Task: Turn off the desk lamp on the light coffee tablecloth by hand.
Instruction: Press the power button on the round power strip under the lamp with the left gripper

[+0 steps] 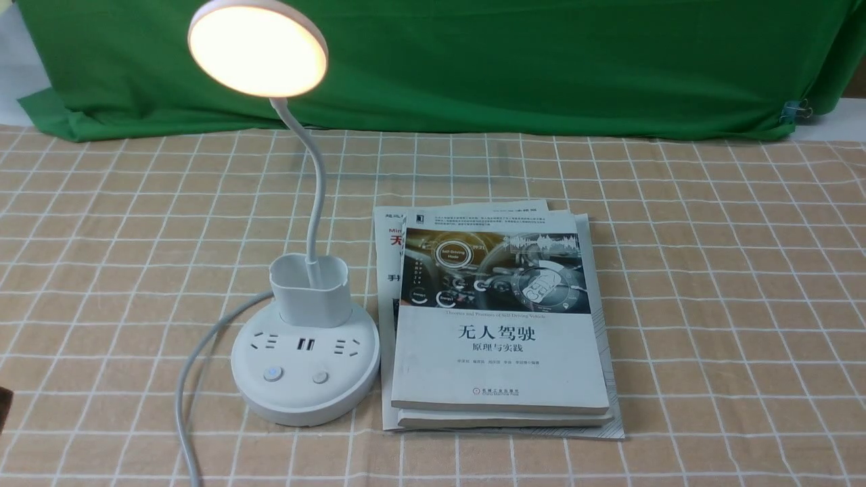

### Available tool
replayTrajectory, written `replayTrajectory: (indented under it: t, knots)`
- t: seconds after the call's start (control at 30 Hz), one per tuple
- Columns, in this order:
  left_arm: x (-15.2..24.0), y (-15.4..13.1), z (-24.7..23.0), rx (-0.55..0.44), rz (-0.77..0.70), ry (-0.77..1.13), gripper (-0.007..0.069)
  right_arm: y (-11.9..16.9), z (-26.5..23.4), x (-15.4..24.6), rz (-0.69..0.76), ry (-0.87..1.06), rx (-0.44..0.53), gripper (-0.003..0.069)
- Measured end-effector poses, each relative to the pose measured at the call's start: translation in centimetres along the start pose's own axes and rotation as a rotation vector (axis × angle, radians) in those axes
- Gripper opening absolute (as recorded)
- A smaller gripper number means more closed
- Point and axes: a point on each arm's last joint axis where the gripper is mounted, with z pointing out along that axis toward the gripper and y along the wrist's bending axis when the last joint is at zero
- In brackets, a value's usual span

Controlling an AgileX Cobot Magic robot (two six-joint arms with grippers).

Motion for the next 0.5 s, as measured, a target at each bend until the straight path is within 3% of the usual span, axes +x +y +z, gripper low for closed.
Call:
replayTrajectory:
  t: [0.17,0.27,0.4,0.5]
  knots:
    - [-1.0,-2.2,0.5,-0.005,0.075,0.159,0.0002,0.0,0.0,0.0,0.0,0.0,0.0,0.0243]
    - [-2.9,-4.8,2.0,-0.055,0.25,0.367,0.0001,0.0,0.0,0.0,0.0,0.0,0.0,0.0243]
    - [-3.9,-5.9,5.1,-0.156,0.469,0.689,0.0001,0.0,0.0,0.0,0.0,0.0,0.0,0.0243]
    - [-3.4,-6.3,8.6,-0.177,0.531,0.946,0.0001,0.0,0.0,0.0,0.0,0.0,0.0,0.0243]
